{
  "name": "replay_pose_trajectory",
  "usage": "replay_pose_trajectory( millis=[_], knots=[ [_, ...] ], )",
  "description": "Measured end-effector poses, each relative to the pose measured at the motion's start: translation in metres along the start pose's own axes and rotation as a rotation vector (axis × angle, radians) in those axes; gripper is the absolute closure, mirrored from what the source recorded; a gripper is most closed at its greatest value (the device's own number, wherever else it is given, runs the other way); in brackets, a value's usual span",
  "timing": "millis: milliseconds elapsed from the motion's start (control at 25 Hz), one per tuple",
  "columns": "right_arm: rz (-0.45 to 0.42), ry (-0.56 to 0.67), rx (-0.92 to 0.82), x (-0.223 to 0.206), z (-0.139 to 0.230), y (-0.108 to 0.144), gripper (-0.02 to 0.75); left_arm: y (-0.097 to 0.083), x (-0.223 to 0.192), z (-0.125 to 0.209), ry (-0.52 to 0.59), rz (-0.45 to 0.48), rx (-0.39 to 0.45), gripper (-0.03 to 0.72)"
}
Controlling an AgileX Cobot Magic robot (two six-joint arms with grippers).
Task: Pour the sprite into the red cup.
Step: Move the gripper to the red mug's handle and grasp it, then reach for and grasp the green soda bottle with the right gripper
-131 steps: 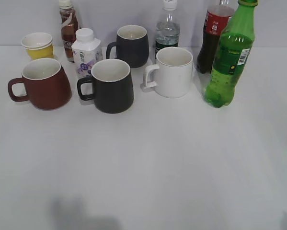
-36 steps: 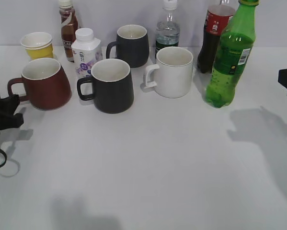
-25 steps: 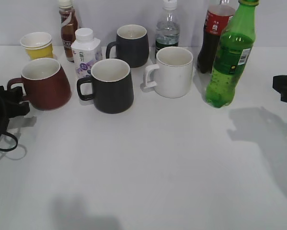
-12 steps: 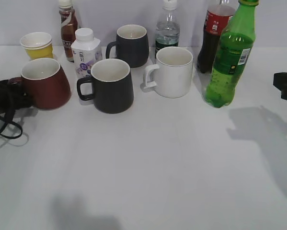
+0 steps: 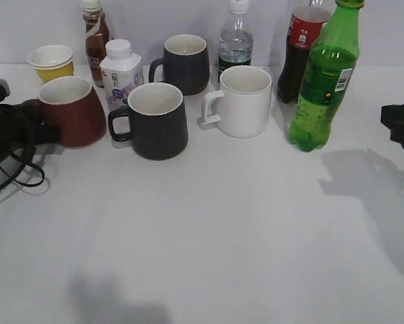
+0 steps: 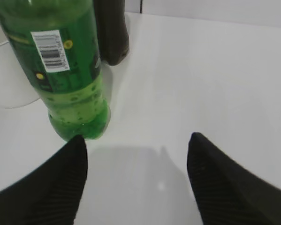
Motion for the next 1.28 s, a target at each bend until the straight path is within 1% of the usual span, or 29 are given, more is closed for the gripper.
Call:
replay_pose_trajectory(
  millis=[160, 280, 360, 440, 560, 640, 720, 800, 960, 1080, 1280],
  knots=[
    [-0.024, -0.028, 0.012, 0.000, -0.003, 0.007, 0.237, 0.000, 0.000, 0.000, -0.002, -0.001, 0.000, 0.601],
    [-0.087, -0.045, 0.079, -0.001, -0.002, 0.024, 0.237, 0.000, 0.004, -0.001, 0.002, -0.001, 0.000, 0.602],
    [-0.114, -0.074, 0.104, -0.005, -0.003, 0.032, 0.231, 0.000, 0.013, -0.004, 0.010, 0.000, -0.008, 0.606],
    [-0.122, -0.094, 0.100, -0.014, -0.001, 0.034, 0.192, 0.000, 0.023, -0.007, 0.015, 0.002, -0.009, 0.606],
    [-0.127, -0.128, 0.087, -0.030, 0.003, 0.034, 0.118, 0.004, 0.040, -0.022, -0.010, -0.006, -0.012, 0.606],
    [-0.129, -0.141, 0.089, -0.041, 0.008, 0.034, 0.099, 0.006, 0.052, -0.034, -0.034, -0.014, -0.014, 0.607],
    [-0.132, -0.145, 0.095, -0.051, 0.016, 0.034, 0.092, 0.007, 0.063, -0.042, -0.041, -0.016, -0.019, 0.608],
    [-0.147, -0.174, 0.100, -0.058, 0.019, 0.035, 0.090, 0.009, 0.074, -0.051, -0.047, -0.015, -0.026, 0.608],
    [-0.178, -0.200, 0.065, -0.073, 0.029, 0.037, 0.090, 0.008, 0.089, -0.068, -0.048, 0.012, -0.066, 0.608],
    [-0.186, -0.182, 0.061, -0.088, 0.037, 0.039, 0.090, 0.007, 0.098, -0.082, -0.065, 0.033, -0.108, 0.608],
    [-0.189, -0.187, 0.060, -0.114, 0.036, 0.043, 0.099, 0.004, 0.108, -0.087, -0.037, 0.072, -0.164, 0.608]
  ],
)
Point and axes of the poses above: a point on each arm's last joint axis where the gripper is mounted, x pointing back along that axis away from the gripper, y along the wrist's bending axis when the last joint is at zero, z = x × y, the point moved 6 cm from there along -x, pointing out along that axis toward the gripper, and after that the axes turned 15 degrees about -x, right-handed, at the moved point
